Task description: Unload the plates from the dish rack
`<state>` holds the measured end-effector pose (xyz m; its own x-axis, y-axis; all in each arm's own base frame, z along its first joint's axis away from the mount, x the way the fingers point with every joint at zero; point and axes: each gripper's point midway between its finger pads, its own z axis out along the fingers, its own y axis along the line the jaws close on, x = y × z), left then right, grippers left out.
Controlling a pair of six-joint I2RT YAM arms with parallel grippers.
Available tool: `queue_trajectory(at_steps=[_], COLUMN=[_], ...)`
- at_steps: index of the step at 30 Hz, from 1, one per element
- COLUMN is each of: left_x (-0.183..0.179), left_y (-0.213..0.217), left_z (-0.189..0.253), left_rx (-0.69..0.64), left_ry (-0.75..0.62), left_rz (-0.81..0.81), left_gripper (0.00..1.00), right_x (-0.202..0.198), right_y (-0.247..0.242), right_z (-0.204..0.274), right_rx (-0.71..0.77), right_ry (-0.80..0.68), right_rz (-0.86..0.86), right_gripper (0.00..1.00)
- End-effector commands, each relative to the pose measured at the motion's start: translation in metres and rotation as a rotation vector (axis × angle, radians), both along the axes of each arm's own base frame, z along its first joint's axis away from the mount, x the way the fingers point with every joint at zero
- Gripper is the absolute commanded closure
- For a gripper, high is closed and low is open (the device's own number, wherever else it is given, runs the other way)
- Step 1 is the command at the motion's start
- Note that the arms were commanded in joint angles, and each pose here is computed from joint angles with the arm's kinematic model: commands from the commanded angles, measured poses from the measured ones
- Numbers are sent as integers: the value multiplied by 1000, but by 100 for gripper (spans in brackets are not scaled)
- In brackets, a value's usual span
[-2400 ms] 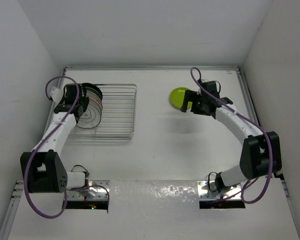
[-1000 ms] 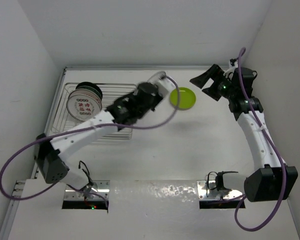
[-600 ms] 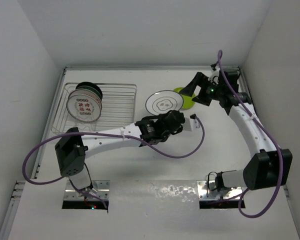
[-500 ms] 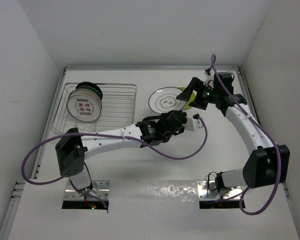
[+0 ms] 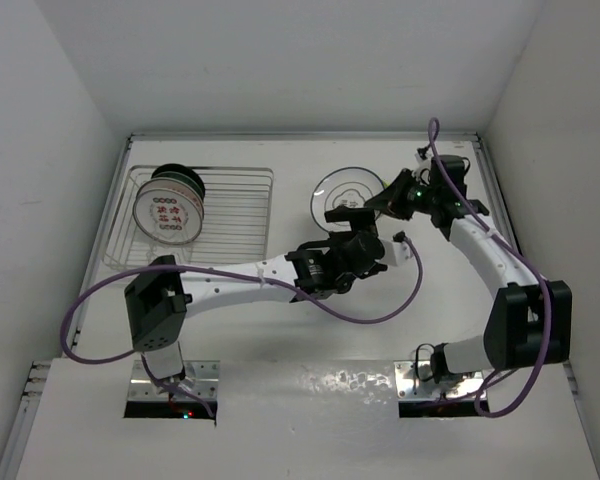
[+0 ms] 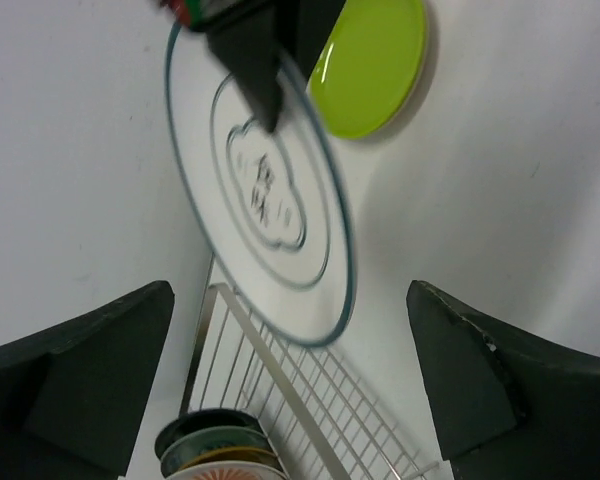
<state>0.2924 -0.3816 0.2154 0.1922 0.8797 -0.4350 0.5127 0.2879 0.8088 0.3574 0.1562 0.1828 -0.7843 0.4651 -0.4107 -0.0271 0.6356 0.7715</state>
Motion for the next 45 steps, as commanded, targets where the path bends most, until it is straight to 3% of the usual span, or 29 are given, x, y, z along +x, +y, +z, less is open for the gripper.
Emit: queue_trajectory(at_steps=[1,9,12,16,21,25,28,37,45], left_x=[4,-20,-30,-37,-23,-16,-13,-10,2], left_y=[21,87,114,147,196,233,262,276,289], left_z=[24,30,33,40,50,65,68,65,63], left_rx=[-114,-385,-469,-615,-967,-1133,-1180,-1228,-1316], left_ry=[-39,53,60,64,171,121,65,78,78], left_rz=[149,432,492,584,730,826,933,952,1027], left_gripper=[0,0,0,0,0,0,0,0,0], right_x=[28,84,99,90,63,32,10,-18,-53], right_y=[-22,-60,-73,-68,-50,-31,-12,10,8], right_z=[2,-46,-41,-35,-60,-87,-97,-89,-141], right_rx=[-36,-119,-109,-70,-52,-77,-82,-100,-170], right_ry=[-70,4,-8,-27,34,68,75,30,132], right_rz=[-101,-218,-252,-249,-157,-108,-44,15,29], right_gripper=[100,100,100,100,100,100,100,100,92])
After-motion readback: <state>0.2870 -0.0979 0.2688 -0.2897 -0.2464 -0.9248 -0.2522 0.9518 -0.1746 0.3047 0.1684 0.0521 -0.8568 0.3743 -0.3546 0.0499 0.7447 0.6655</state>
